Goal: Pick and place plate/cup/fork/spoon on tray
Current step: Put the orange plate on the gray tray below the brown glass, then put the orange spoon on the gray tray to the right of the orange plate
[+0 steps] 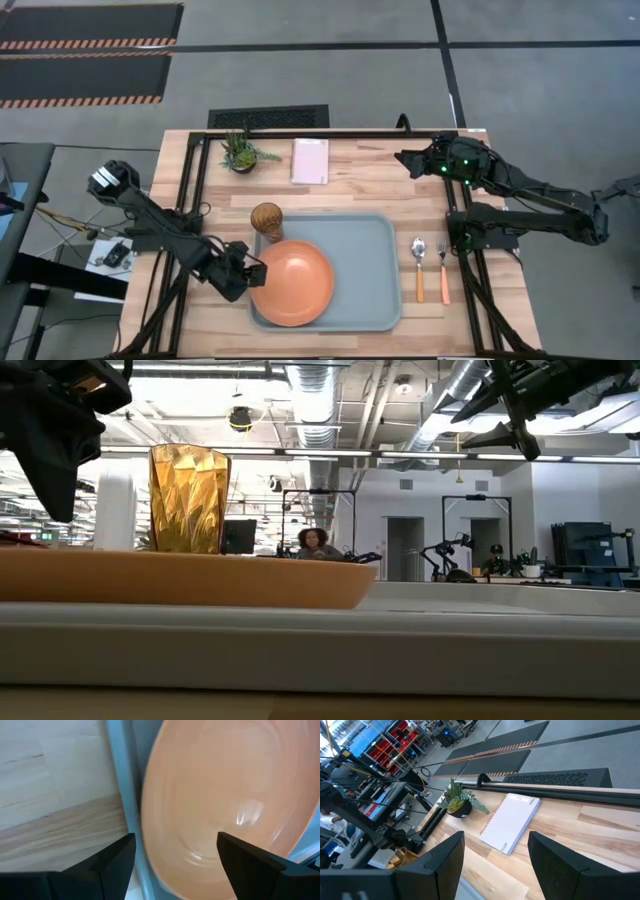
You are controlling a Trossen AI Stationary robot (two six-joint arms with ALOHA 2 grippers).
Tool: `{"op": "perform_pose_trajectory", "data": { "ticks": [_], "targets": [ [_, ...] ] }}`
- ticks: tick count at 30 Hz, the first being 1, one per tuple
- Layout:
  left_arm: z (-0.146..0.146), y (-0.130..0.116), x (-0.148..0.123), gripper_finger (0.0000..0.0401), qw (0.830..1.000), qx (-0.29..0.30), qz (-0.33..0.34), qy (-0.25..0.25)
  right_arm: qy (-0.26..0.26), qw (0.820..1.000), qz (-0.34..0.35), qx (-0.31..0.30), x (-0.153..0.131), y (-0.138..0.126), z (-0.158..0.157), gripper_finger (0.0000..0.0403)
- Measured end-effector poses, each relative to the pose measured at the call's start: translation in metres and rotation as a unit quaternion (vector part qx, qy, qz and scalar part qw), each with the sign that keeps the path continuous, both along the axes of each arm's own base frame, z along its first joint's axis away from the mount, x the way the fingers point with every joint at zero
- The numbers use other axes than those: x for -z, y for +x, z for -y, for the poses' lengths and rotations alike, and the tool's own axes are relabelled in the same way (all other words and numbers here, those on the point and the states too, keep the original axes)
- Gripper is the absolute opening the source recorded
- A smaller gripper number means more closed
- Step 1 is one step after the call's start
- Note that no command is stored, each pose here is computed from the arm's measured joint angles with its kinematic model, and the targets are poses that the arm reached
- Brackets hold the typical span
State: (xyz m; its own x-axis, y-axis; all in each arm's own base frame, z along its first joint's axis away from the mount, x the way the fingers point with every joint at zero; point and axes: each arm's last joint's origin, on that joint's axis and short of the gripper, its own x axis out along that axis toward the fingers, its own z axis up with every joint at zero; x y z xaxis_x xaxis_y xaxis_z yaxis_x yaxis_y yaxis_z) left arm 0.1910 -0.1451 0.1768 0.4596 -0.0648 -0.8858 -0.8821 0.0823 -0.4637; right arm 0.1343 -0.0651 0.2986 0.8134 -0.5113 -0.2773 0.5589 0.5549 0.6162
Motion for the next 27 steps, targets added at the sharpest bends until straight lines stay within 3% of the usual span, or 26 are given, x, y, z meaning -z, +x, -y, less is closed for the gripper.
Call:
{"op": "perform_pose_trajectory", "data": {
  "ticks": [9, 12, 16, 19, 22, 27],
  "targets": [
    [-0.002, -0.009, -0.008, 0.0270, 0.999, 0.007, -0.022, -0.031, 0.014, 1.000, -0.013, -0.006, 0.003, -0.001, -0.001, 0.0244],
    [-0.006, -0.014, -0.022, 0.0270, 0.999, 0.002, 0.003, -0.046, 0.065, 0.996, -0.053, 0.005, 0.014, -0.004, -0.003, 0.0244],
    [-0.017, -0.025, -0.056, 0.0270, 0.994, -0.002, 0.081, -0.077, 0.145, 0.982, -0.125, 0.005, 0.033, -0.005, -0.007, 0.0244],
    [-0.028, -0.035, -0.086, 0.0270, 0.983, -0.013, 0.157, -0.091, 0.192, 0.969, -0.149, -0.043, 0.040, -0.001, -0.015, 0.0244],
    [-0.041, -0.047, -0.115, 0.0270, 0.967, -0.027, 0.240, -0.076, 0.239, 0.950, -0.174, -0.102, 0.046, 0.006, -0.028, 0.0244],
    [-0.060, -0.063, -0.144, 0.0270, 0.942, -0.045, 0.331, -0.029, 0.303, 0.910, -0.242, -0.146, 0.061, 0.020, -0.057, 0.0231]
  ]
}}
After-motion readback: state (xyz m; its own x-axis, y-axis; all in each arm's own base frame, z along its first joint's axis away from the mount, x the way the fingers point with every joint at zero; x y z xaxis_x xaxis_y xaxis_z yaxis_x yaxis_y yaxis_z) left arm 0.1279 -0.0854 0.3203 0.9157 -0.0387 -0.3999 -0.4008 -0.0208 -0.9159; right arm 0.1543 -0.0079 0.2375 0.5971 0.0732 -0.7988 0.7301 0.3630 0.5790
